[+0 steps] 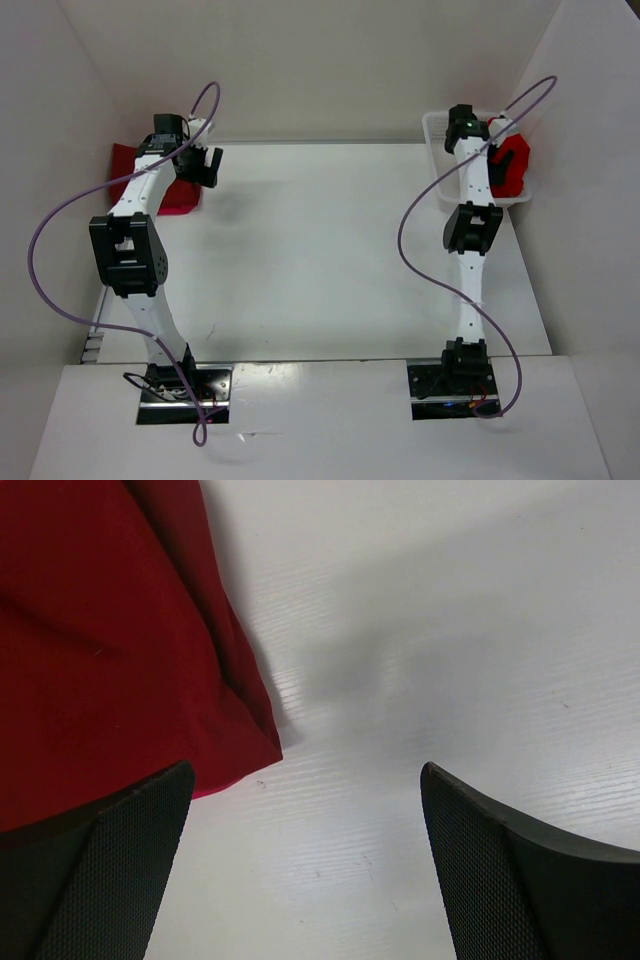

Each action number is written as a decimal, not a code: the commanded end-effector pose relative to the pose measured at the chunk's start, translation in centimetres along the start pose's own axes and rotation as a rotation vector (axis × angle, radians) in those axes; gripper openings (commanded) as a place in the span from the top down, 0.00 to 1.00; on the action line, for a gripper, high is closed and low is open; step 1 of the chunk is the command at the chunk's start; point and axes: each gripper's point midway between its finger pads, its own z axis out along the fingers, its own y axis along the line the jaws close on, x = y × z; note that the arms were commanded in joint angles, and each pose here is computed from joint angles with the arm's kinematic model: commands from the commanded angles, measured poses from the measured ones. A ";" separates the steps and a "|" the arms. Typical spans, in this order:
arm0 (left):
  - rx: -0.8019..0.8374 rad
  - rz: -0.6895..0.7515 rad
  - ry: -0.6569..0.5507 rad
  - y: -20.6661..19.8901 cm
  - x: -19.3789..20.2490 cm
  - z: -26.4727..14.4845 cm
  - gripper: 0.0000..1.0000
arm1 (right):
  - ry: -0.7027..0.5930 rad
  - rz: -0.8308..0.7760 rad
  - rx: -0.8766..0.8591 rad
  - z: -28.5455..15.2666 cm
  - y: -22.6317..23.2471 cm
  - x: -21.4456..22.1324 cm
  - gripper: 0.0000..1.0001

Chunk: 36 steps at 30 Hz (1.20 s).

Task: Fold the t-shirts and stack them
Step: Grab crumpled tshirt from bin with the right arm

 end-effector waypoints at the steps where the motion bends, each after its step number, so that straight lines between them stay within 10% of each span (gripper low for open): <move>1: -0.012 0.028 -0.044 0.1 -1.3 -1.7 0.00 | -0.001 0.036 0.074 2.7 -3.0 -1.8 0.00; 12: -0.022 0.037 -0.040 0.3 -1.3 -1.8 0.00 | 0.059 -0.015 0.119 6.7 -3.8 0.8 0.05; 16: -0.031 0.037 -0.037 0.4 -1.2 -1.8 0.00 | 0.068 -0.018 0.092 6.3 -3.0 1.0 0.93; 17: -0.031 0.037 -0.037 0.4 -1.2 -1.8 0.00 | 0.065 -0.024 0.083 5.9 -2.6 1.1 1.00; 36: -0.002 0.052 -0.099 -0.6 -2.7 -4.1 0.00 | -0.115 0.231 -0.277 -14.2 1.5 -7.7 1.00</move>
